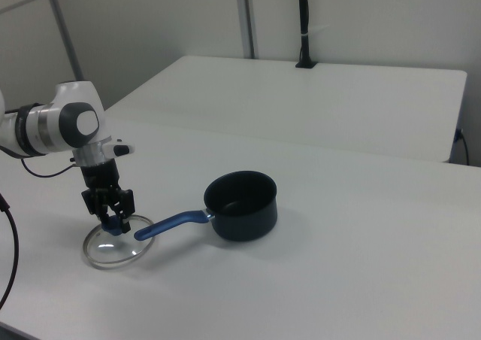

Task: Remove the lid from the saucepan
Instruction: 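Lower the glass lid onto the table beside the saucepan, then open the gripper to release the lid knob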

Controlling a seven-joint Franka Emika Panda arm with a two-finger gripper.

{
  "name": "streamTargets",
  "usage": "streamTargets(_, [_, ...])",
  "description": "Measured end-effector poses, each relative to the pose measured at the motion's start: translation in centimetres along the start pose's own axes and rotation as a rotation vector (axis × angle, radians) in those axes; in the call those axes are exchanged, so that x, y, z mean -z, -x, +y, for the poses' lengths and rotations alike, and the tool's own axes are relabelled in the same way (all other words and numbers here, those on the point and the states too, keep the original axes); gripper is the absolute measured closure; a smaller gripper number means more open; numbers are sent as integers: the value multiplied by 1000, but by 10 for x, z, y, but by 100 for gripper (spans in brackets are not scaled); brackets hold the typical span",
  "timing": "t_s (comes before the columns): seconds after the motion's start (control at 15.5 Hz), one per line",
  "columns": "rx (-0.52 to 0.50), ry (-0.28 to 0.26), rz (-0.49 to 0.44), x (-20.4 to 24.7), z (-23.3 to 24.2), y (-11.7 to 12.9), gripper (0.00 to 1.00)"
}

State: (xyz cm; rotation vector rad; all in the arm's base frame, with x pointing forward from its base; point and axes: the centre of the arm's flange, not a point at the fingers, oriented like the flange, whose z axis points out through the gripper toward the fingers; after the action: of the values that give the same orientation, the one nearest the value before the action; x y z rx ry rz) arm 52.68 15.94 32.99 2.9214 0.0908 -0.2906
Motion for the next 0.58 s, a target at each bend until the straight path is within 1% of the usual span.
streamTargets(0.06, [0,1,-2,-1,0,0,38])
streamTargets(0.13, [1,1,-4,-2,0,0,36])
streamTargets(0.26, [1,1,-5,-3,-1,0,20])
streamTargets(0.39, [1,1,-5,-3,-1,0,17])
streamTargets(0.45, [1,1,-5,-3,-1,0,10])
streamTargets(0.52, [1,1,-5,-3,-1,0,5])
streamTargets(0.58, [1,1,-5,-3,-1,0,5])
